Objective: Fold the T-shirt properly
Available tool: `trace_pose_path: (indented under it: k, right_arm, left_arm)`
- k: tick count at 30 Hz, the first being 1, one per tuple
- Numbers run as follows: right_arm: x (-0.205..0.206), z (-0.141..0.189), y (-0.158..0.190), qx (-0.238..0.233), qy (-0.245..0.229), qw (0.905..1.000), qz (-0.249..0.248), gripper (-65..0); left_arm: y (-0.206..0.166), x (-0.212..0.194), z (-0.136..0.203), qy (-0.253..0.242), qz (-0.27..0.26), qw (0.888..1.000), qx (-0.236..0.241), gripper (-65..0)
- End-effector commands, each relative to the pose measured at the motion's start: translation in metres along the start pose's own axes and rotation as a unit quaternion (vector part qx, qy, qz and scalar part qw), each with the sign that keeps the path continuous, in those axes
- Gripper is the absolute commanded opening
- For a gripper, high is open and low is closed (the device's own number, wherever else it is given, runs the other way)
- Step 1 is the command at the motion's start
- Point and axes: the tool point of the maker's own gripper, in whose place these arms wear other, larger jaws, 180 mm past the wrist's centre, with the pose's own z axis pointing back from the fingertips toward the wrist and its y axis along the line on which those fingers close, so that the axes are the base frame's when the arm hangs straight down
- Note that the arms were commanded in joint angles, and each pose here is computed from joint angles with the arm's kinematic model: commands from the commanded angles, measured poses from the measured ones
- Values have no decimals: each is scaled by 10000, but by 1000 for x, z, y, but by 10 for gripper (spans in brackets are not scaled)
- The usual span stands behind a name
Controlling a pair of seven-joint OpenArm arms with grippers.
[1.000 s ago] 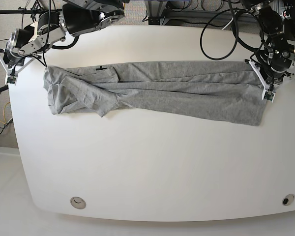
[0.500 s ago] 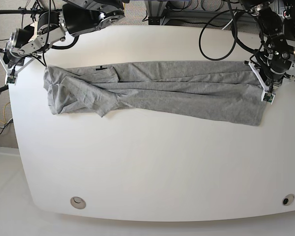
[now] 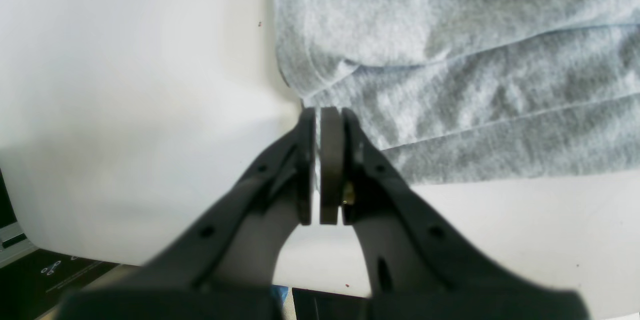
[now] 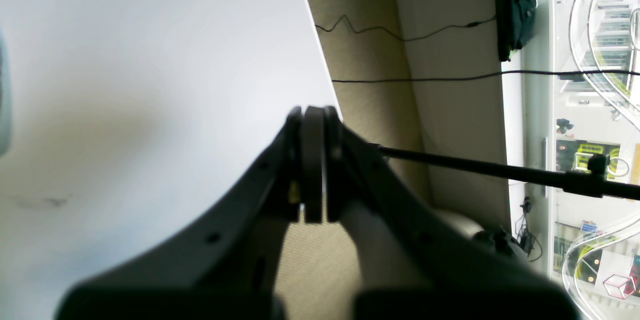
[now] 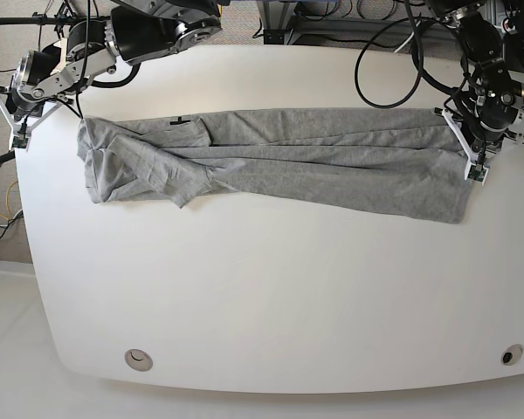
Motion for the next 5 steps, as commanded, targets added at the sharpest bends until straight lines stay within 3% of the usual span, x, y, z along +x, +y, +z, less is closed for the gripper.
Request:
trace_pose_path:
  k: [1,5]
  right_arm:
    - [13,3,-13,-189,-210,9996,-80,-650]
    - [13,3,-13,-189,-210,9996,-80,-650]
  left_arm:
    - [5,11,4,-177,-42,9998,96,-647]
    - [0,14,3,-203,-126,9997,34,-647]
